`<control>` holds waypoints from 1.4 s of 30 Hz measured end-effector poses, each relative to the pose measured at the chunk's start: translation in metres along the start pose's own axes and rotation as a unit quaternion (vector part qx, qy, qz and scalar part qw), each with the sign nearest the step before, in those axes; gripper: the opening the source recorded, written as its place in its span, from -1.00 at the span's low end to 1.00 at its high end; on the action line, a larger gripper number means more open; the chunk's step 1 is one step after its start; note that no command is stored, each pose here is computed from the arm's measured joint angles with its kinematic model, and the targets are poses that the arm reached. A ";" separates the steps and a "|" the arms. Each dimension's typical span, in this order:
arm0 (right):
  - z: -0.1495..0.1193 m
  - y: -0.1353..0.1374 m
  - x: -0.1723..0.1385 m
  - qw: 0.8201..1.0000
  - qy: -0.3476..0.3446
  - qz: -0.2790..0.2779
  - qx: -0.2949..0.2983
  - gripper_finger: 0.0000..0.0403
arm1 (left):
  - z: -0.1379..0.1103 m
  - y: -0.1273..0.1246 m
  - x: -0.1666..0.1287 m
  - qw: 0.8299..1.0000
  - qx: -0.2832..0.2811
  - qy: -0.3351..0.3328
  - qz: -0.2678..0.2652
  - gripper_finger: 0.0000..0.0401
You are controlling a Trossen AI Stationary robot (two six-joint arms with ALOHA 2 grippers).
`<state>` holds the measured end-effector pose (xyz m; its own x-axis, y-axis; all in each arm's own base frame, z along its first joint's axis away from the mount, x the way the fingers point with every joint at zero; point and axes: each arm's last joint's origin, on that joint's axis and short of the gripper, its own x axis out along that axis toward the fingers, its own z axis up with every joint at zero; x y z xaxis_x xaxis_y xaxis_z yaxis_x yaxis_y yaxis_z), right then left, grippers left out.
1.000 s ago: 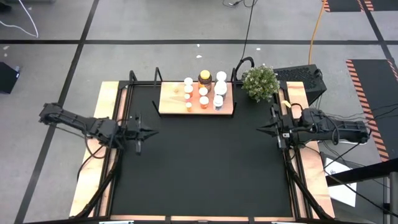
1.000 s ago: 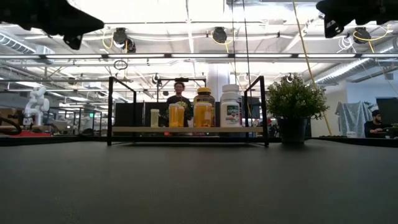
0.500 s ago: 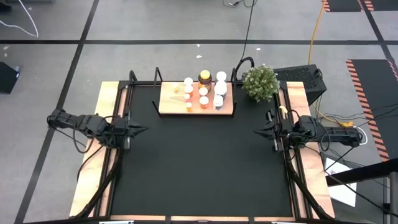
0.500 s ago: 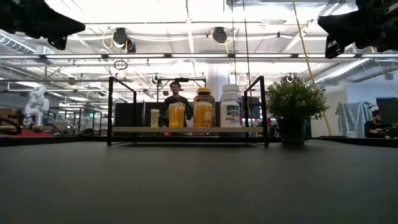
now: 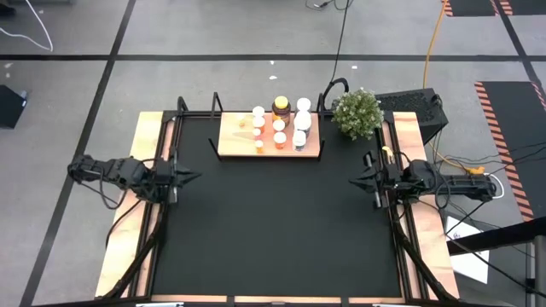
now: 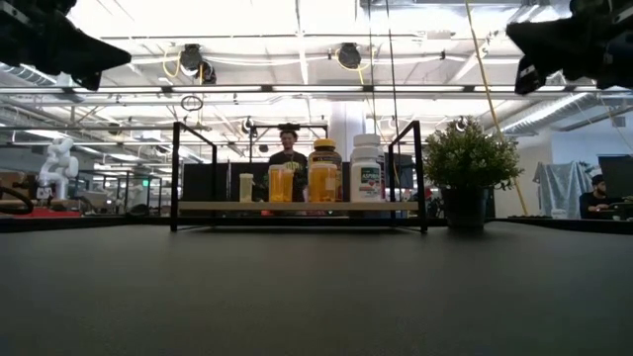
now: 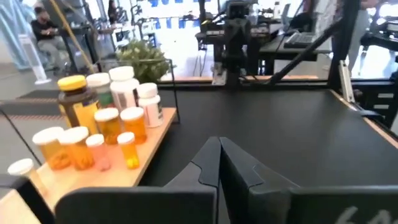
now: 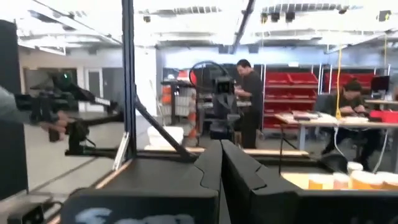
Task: Pick and place medicine bottles onto shelf by color
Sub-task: Return to Home Position
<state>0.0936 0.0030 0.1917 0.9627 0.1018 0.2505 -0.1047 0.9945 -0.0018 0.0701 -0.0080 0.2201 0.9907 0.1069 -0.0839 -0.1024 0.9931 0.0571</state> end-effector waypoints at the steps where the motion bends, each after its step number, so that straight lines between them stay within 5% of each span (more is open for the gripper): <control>1: 0.000 0.000 0.000 1.000 0.000 -0.001 -0.001 -1.00 | 0.000 0.000 0.000 1.000 -0.006 -0.001 0.002 -0.98; 10: -0.002 -0.003 0.000 0.998 0.010 -0.059 0.008 -1.00 | -0.043 -0.010 0.028 0.995 -0.062 -0.077 -0.015 -0.99; 15: -0.002 -0.004 0.000 0.998 0.010 -0.065 0.008 -1.00 | -0.045 -0.012 0.029 0.995 -0.057 -0.058 -0.052 -0.97; 42: -0.002 -0.004 0.000 0.998 0.010 -0.064 0.008 -1.00 | -0.046 -0.013 0.029 0.996 -0.056 -0.055 -0.052 -0.82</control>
<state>0.0946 -0.0007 0.1894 0.9732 -0.0248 0.2287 0.0149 0.9989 0.0450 0.0964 -0.0152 0.1713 0.9997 0.0043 0.0258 -0.0028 0.9983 -0.0584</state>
